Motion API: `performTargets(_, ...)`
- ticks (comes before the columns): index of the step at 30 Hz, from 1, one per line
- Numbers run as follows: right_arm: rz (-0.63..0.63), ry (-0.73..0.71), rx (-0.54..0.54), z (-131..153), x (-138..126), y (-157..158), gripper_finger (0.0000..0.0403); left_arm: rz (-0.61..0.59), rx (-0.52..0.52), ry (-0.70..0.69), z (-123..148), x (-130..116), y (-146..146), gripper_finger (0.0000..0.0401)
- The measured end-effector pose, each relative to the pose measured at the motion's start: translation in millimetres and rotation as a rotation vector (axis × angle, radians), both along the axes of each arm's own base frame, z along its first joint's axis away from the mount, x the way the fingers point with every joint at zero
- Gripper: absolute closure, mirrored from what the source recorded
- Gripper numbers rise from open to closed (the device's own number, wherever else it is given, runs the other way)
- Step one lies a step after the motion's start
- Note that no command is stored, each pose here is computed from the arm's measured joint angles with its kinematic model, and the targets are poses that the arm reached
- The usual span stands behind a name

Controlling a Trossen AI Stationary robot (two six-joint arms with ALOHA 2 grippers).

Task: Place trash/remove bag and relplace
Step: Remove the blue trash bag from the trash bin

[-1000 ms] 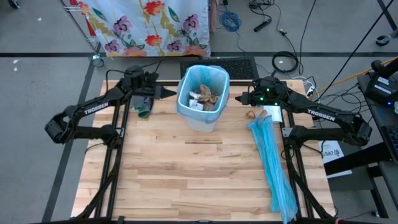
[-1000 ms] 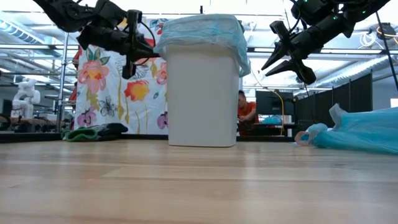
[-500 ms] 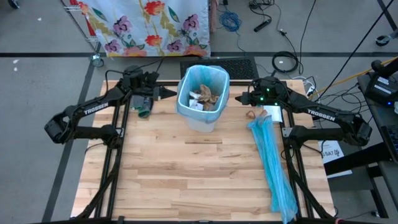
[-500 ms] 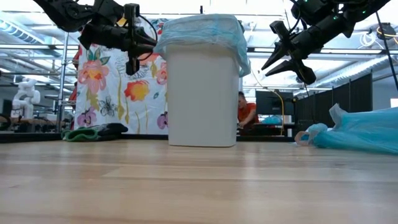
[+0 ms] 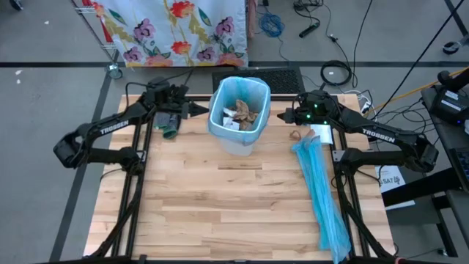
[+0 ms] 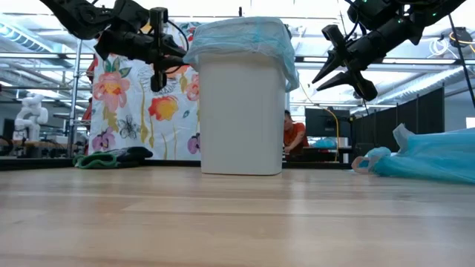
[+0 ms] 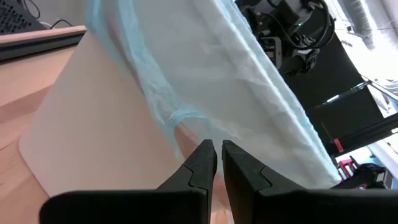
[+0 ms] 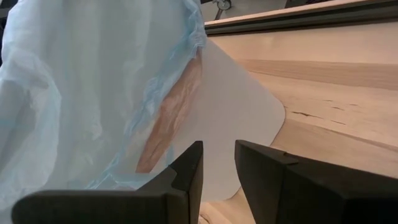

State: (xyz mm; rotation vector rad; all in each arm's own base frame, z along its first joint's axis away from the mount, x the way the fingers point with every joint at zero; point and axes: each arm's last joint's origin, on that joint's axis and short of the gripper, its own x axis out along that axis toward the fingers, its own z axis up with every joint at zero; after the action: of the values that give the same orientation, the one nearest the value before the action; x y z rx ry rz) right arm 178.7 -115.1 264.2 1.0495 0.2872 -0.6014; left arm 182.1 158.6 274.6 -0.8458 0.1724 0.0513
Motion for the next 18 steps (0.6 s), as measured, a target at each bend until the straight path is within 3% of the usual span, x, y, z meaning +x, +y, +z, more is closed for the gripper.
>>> performTargets(8, 0.000, 0.000, 0.000, 0.0, 0.0, 0.0, 0.0319, 0.000, -0.009, 0.008, -2.6, 1.4, 1.4, 0.0360)
performTargets(18, 0.000, 0.000, 0.000, 0.0, 0.0, 0.0, 0.0319, 0.004, -0.010, 0.009, -2.6, 1.4, 1.5, 0.0274)
